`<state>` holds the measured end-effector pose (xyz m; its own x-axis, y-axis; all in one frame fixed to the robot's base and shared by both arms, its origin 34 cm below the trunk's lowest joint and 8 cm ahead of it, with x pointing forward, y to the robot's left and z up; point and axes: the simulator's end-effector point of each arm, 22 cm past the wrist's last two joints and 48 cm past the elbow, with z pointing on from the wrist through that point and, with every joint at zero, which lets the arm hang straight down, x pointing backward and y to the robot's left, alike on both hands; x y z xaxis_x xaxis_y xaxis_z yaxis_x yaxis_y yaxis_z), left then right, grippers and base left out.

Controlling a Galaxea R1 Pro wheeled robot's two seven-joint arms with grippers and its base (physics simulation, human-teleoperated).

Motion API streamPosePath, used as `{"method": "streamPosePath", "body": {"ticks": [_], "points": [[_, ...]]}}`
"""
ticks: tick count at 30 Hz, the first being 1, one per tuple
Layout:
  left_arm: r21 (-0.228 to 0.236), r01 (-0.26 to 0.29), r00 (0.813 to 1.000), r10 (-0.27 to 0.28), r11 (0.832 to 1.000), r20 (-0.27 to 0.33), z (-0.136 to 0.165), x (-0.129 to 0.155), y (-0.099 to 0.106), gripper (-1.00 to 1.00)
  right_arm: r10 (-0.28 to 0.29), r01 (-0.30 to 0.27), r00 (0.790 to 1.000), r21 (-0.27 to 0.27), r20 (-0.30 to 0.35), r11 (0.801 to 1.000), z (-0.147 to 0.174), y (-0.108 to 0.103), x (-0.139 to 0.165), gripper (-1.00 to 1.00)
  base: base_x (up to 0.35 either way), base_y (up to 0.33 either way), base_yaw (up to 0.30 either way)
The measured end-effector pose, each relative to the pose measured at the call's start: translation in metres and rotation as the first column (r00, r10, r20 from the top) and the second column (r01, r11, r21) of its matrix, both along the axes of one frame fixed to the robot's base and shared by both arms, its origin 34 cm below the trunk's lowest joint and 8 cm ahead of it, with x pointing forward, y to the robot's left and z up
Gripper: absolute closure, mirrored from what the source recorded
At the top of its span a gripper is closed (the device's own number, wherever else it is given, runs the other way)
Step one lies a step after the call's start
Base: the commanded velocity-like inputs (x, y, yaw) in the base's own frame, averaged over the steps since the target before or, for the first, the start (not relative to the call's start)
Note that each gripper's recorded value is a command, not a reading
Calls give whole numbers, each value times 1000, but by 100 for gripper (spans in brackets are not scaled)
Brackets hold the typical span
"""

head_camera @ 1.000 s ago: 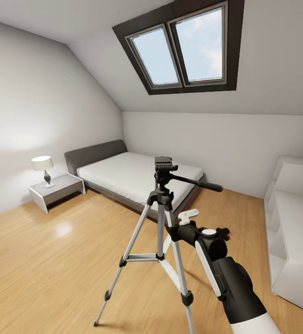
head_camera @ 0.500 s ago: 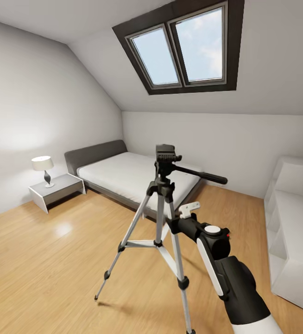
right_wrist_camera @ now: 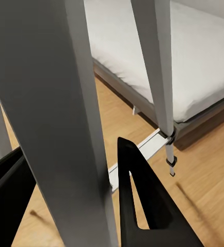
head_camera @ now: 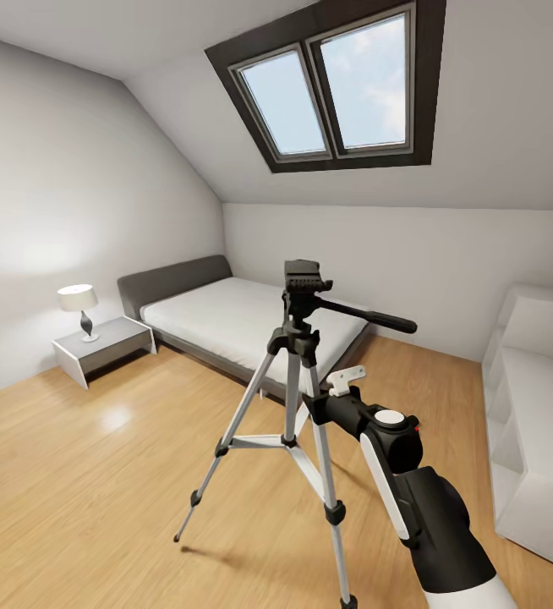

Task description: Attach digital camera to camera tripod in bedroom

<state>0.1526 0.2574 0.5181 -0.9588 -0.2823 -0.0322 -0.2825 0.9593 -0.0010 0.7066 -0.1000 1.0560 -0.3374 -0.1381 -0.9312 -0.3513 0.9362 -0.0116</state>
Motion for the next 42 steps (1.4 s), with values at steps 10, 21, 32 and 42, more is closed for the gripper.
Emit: {"method": "streamPosePath", "body": {"ticks": [10, 21, 32, 42], "points": [[0, 0, 1000, 0, 1000, 0, 0, 0, 0, -100, 1, -1, 1000, -1, -8, 1000, -1, 0, -1, 100, 0, 0, 0], [0, 0, 1000, 0, 1000, 0, 0, 0, 0, -100, 1, -1, 999, -5, -37, 1000, -7, 1, -3, 100, 0, 0, 0], [0, 0, 1000, 0, 1000, 0, 0, 0, 0, -100, 12, -12, 999, -5, -39, 1000, -7, 4, -5, 100, 0, 0, 0], [0, 0, 1000, 0, 1000, 0, 0, 0, 0, -100, 11, -11, 1000, 2, -24, 1000, 10, 10, 2, 100, 0, 0, 0]]}}
